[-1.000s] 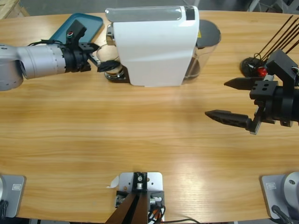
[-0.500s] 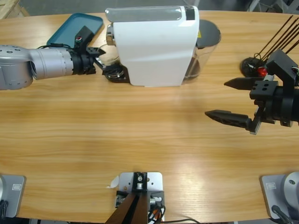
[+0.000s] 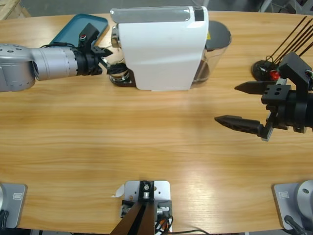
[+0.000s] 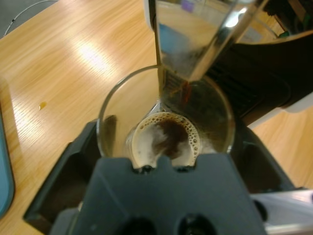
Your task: Pour coffee
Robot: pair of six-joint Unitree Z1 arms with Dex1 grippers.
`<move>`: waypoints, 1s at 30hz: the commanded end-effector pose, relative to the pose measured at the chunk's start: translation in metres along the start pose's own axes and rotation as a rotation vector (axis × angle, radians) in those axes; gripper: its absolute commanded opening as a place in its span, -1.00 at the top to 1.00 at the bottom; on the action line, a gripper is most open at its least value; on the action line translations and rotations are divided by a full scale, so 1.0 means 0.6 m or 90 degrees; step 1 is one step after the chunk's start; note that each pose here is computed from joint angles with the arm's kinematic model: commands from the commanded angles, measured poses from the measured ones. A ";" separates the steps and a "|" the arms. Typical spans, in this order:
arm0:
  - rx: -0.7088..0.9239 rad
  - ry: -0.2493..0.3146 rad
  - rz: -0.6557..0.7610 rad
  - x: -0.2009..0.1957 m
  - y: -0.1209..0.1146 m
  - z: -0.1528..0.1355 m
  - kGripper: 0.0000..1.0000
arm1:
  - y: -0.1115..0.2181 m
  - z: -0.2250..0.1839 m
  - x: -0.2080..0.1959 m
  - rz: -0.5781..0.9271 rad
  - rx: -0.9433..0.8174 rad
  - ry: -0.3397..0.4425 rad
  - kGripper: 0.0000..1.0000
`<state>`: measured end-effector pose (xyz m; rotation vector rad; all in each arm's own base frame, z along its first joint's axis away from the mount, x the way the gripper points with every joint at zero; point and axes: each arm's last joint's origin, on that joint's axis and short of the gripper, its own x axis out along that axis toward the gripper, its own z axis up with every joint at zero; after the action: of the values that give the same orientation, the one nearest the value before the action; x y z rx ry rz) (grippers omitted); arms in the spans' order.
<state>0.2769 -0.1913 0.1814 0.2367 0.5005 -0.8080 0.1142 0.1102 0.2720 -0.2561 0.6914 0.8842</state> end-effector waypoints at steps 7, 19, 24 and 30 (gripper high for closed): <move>0.002 0.030 -0.044 0.025 -0.009 -0.025 0.07 | 0.003 -0.016 0.001 0.005 0.006 0.010 -1.00; -0.008 0.023 0.034 -0.026 0.009 -0.024 0.06 | 0.004 -0.018 -0.004 0.005 0.004 0.002 -1.00; -0.011 0.019 0.066 -0.048 0.013 -0.022 0.06 | 0.004 -0.017 -0.005 0.004 0.003 -0.001 -1.00; -0.020 -0.009 0.118 -0.071 0.030 -0.002 0.06 | 0.005 -0.018 -0.008 0.005 0.002 -0.005 -1.00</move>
<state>0.2651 -0.1667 0.1871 0.2502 0.5062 -0.7014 0.1138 0.1098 0.2725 -0.2552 0.6879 0.8845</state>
